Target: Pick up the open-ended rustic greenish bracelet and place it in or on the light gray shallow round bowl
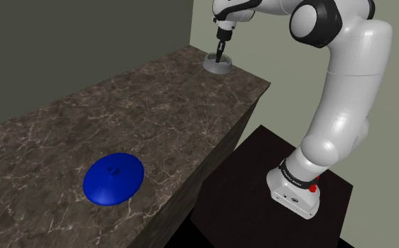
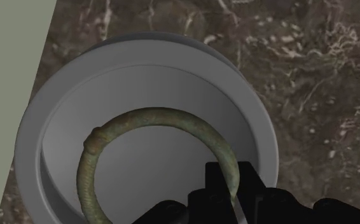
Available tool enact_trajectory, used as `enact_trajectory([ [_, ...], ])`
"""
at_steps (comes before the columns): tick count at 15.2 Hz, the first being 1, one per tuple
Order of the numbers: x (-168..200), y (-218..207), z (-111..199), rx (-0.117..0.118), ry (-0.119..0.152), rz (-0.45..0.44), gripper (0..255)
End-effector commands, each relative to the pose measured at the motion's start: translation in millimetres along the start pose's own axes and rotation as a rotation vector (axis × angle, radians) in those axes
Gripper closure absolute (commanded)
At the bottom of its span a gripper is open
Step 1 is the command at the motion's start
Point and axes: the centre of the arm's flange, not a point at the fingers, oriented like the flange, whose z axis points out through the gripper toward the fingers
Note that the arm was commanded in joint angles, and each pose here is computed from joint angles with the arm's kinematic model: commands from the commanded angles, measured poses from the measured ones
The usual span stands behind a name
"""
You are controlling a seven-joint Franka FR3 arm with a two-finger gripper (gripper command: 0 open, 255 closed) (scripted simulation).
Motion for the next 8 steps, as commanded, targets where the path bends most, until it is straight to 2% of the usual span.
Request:
enact_trajectory([
  [1,0,0,0,0.000,0.000,0.000,255],
  [2,0,0,0,0.000,0.000,0.000,0],
  [7,0,0,0,0.000,0.000,0.000,0],
  [8,0,0,-13,0.000,0.000,0.000,0],
])
